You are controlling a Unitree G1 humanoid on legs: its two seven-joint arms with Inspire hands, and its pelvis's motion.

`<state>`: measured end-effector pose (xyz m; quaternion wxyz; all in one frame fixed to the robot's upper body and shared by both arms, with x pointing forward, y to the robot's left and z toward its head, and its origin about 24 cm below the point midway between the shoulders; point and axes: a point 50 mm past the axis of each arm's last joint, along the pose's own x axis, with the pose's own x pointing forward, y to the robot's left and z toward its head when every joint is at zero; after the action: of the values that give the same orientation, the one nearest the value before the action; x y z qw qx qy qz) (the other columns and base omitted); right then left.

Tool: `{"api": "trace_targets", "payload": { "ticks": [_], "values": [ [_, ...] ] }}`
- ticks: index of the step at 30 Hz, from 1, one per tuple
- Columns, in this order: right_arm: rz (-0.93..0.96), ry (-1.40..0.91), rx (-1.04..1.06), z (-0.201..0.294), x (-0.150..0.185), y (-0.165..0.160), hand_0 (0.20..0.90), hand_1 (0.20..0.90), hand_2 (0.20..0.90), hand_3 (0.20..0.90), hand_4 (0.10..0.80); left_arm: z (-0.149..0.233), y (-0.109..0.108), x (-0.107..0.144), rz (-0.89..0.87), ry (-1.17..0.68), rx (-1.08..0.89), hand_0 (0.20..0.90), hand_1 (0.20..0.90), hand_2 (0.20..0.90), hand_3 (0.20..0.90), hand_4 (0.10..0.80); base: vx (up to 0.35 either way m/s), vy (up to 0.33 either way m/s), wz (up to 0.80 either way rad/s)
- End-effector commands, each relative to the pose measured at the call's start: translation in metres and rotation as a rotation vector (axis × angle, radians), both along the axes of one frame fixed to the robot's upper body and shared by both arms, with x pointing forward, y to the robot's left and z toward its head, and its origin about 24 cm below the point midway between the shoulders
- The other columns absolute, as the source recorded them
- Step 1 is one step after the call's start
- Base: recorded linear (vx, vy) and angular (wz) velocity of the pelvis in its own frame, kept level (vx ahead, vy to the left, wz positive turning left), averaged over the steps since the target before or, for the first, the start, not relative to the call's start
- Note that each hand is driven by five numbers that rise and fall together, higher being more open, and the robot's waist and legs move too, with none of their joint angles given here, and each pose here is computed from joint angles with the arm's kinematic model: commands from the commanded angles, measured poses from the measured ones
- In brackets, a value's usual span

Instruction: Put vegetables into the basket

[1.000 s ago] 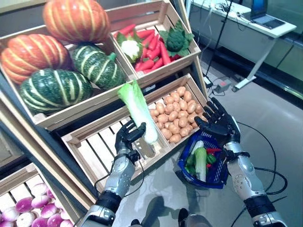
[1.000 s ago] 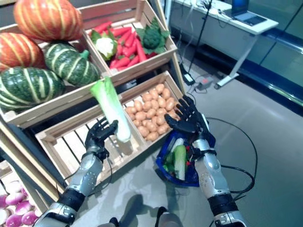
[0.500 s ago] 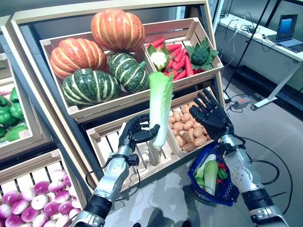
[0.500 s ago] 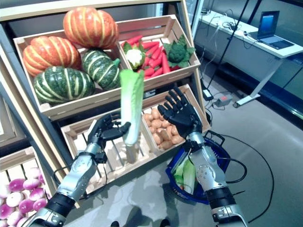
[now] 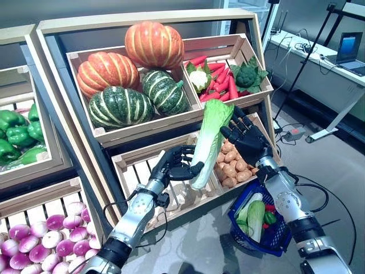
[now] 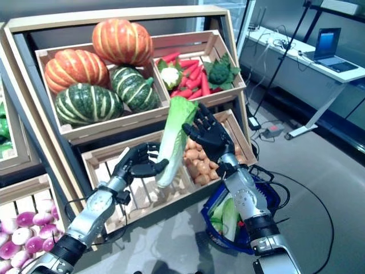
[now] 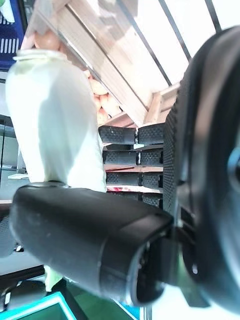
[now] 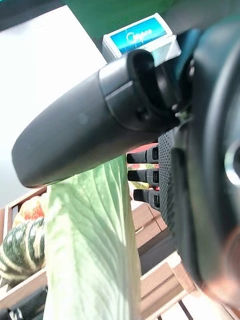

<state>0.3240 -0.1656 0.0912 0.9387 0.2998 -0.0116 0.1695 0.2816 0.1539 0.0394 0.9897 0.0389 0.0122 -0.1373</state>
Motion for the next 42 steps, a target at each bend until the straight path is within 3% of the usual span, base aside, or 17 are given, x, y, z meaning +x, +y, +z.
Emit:
{"api": "trace_targets", "payload": {
  "ticks": [1, 12, 19, 21, 28, 42],
  "values": [
    [0.055, -0.186, 0.072, 0.051, 0.022, 0.011, 0.900, 0.900, 0.900, 0.900, 0.800, 0.075, -0.033, 0.010, -0.178, -0.410, -0.047, 0.300, 0.300, 0.300, 0.300, 0.400, 0.000, 0.000, 0.00],
    [0.061, -0.039, -0.172, 0.027, 0.035, 0.007, 0.900, 0.900, 0.900, 0.900, 0.800, 0.093, -0.042, 0.007, -0.254, -0.509, 0.016, 0.300, 0.300, 0.300, 0.300, 0.400, -0.001, 0.001, 0.00],
    [0.106, -0.049, -0.109, 0.035, 0.042, 0.016, 0.900, 0.900, 0.900, 0.900, 0.800, 0.092, -0.048, 0.006, -0.307, -0.502, -0.001, 0.300, 0.300, 0.300, 0.300, 0.400, -0.004, -0.003, 0.01],
    [0.110, -0.091, -0.063, 0.043, 0.044, 0.020, 0.300, 0.300, 0.300, 0.300, 0.400, 0.091, -0.050, 0.004, -0.320, -0.495, -0.006, 0.300, 0.300, 0.300, 0.300, 0.400, -0.011, -0.008, 0.04],
    [0.089, -0.176, -0.006, 0.066, 0.047, 0.023, 0.300, 0.300, 0.300, 0.300, 0.400, 0.085, -0.051, 0.001, -0.332, -0.472, -0.019, 0.300, 0.300, 0.300, 0.300, 0.400, -0.003, 0.001, 0.01],
    [0.028, -0.159, -0.016, 0.062, 0.048, 0.006, 0.300, 0.300, 0.300, 0.300, 0.400, 0.082, -0.047, 0.001, -0.315, -0.456, -0.010, 0.300, 0.300, 0.300, 0.300, 0.400, -0.002, 0.004, 0.04]
  ]
}}
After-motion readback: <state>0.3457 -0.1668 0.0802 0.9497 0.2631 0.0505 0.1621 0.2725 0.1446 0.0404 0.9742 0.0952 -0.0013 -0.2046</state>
